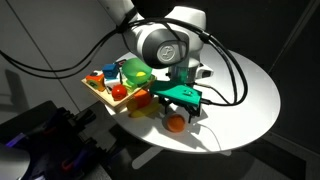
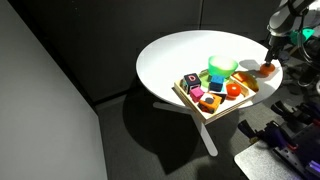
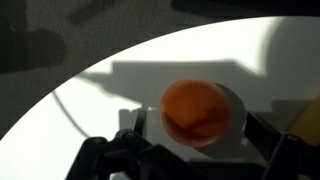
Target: Put the orange in the box
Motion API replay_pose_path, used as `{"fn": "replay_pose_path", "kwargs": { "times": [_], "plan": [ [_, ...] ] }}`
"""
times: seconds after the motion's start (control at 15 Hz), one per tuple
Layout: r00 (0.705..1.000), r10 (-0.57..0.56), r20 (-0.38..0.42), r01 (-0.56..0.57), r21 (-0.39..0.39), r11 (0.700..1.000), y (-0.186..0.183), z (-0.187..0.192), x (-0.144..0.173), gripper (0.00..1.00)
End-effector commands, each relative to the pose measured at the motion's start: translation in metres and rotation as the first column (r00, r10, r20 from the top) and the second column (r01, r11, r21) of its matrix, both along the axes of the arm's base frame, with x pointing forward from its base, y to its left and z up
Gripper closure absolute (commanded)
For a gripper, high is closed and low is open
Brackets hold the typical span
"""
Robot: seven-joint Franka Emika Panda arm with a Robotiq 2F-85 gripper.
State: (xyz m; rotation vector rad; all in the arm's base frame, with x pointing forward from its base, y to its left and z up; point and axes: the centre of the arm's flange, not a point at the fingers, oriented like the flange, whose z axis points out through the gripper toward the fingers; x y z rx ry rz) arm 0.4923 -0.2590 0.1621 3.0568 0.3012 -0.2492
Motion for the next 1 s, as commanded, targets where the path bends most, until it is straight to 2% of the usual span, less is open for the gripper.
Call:
{"fn": "replay_pose_path", "kwargs": {
  "times": [0.0, 0.13, 0.2, 0.27, 0.47, 0.93],
  "plan": [
    [1.0, 0.023, 0.014, -0.023, 0.006, 1.0, -0.009, -0.009, -0.001, 0.0],
    [1.0, 0.015, 0.001, -0.015, 0.01, 1.0, -0.011, -0.016, -0.002, 0.0],
    [1.0, 0.008, 0.0, -0.008, 0.014, 1.0, -0.011, -0.02, -0.003, 0.25],
    [1.0, 0.004, -0.002, -0.004, 0.012, 1.0, -0.011, -0.023, -0.004, 0.26],
    [1.0, 0.0, -0.01, 0.0, 0.008, 1.0, -0.011, -0.025, -0.004, 0.49],
    [1.0, 0.0, -0.012, 0.0, 0.0, 1.0, 0.0, 0.009, -0.005, 0.5]
  ]
}}
